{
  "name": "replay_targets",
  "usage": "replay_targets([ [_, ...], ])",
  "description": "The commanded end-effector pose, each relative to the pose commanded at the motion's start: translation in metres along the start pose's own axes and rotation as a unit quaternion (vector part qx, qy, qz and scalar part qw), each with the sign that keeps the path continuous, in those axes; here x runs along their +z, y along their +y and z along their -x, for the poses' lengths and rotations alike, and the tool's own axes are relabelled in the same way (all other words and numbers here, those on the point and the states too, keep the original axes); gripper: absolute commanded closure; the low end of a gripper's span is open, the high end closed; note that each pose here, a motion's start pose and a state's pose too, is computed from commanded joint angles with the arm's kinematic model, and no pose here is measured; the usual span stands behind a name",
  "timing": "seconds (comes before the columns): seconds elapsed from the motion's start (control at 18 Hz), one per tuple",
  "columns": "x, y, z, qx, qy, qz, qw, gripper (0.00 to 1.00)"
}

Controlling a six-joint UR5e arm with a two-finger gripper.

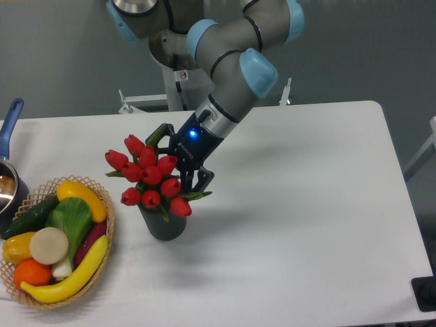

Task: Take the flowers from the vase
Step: 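Close the gripper around the tulip stems just below the blooms, then lift the gripped tulips up and out of the grey vase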

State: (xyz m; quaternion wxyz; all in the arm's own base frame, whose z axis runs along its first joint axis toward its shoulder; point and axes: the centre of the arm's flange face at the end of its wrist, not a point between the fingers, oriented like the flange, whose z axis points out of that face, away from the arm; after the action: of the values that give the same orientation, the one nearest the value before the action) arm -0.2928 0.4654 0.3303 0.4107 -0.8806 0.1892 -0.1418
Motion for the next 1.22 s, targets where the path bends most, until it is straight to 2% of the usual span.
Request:
replay_targets([
  [0.22,0.0,0.0,0.0,0.004,-0.002,-0.003,1.0,0.27],
  [0.28,0.0,-0.001,0.0,0.003,-0.002,-0.004,1.0,0.31],
  [0.33,-0.001,-0.001,0.001,0.002,-0.003,-0.006,1.0,0.41],
  [0.39,-0.001,-0.002,0.001,0.004,-0.003,-0.006,1.0,0.43],
  [1.22,-0.025,-0.022,0.004,0.002,-0.01,-0.065,0.9978,0.46],
])
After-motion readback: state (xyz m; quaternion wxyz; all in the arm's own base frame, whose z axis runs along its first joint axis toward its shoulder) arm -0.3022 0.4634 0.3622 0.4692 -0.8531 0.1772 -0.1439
